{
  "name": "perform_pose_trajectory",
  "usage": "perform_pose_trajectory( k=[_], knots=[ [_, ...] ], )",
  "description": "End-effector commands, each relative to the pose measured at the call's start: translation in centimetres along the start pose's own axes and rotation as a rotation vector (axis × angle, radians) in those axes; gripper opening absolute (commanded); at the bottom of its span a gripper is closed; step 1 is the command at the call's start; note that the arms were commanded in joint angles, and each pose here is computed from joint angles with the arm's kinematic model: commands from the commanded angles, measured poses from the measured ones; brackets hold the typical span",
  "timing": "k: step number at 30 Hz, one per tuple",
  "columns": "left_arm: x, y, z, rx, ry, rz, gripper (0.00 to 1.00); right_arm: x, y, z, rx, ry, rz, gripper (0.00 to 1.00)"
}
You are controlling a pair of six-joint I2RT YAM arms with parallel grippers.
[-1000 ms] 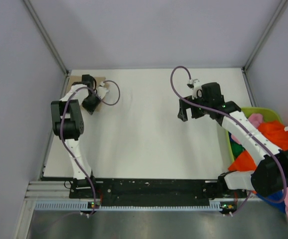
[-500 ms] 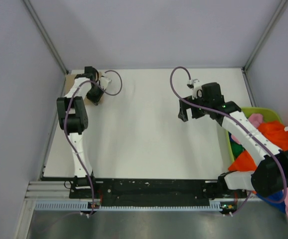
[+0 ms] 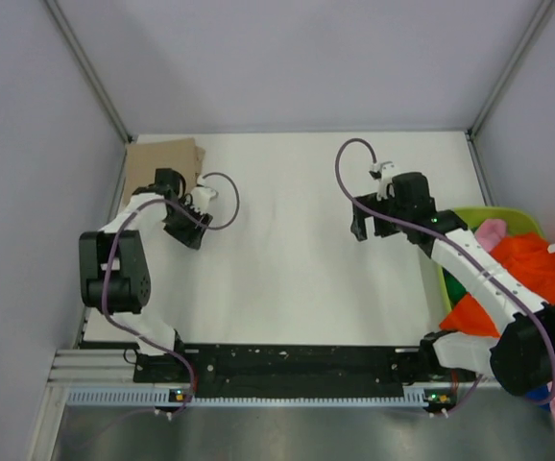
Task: Fold and stack the t-shirts
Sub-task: Put the neatly folded tshirt into the corner of the board with the left arm
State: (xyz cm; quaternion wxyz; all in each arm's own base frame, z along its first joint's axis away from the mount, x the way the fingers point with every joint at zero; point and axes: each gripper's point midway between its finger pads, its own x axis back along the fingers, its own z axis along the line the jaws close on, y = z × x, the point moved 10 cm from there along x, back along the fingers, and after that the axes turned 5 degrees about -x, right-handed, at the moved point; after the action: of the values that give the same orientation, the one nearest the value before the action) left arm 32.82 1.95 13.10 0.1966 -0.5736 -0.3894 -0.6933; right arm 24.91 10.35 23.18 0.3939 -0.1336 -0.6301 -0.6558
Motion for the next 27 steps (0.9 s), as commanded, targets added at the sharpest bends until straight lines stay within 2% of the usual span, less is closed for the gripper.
perform_pose_trajectory(
  k=[1,4,5,6,7,11,13,17,20,27],
  knots=[
    [4.6,0.4,-3.2,-0.027,0.024,-0.299,0.62,1.0,-0.4,-0.3,-0.071,-0.036,-0.176,0.99],
    [7.0,-0.8,-5.4,-0.083,0.051,-0.429,0.65,1.5,-2.0,-0.6,-0.084,-0.049,-0.262,0.99],
    [7.5,-1.1,-5.8,-0.094,0.084,-0.477,0.86,1.5,-2.7,-0.8,-0.085,-0.047,-0.279,0.99],
    [7.4,-1.5,-6.3,-0.097,0.11,-0.518,0.88,1.8,-3.2,-1.0,-0.091,-0.066,-0.319,0.99],
    [7.2,-2.1,-6.9,-0.082,0.125,-0.558,0.99,1.9,-3.9,-1.2,-0.097,-0.071,-0.344,0.99],
    [6.8,-4.0,-9.6,-0.04,0.101,-0.685,0.99,2.6,-5.9,-1.3,-0.13,-0.047,-0.475,0.99],
    [6.6,-4.9,-10.2,0.005,0.148,-0.733,0.99,3.0,-6.7,-1.4,-0.13,-0.041,-0.507,0.99],
    [5.1,-6.3,-9.9,0.119,0.266,-0.704,0.99,2.6,-8.0,-2.0,-0.142,-0.083,-0.543,0.99],
    [4.5,-6.7,-9.5,0.143,0.332,-0.698,0.99,2.2,-8.8,-2.4,-0.166,-0.106,-0.587,0.99],
    [4.6,-6.7,-9.5,0.15,0.34,-0.706,0.99,1.6,-9.5,-2.8,-0.189,-0.137,-0.601,0.99]
  ],
)
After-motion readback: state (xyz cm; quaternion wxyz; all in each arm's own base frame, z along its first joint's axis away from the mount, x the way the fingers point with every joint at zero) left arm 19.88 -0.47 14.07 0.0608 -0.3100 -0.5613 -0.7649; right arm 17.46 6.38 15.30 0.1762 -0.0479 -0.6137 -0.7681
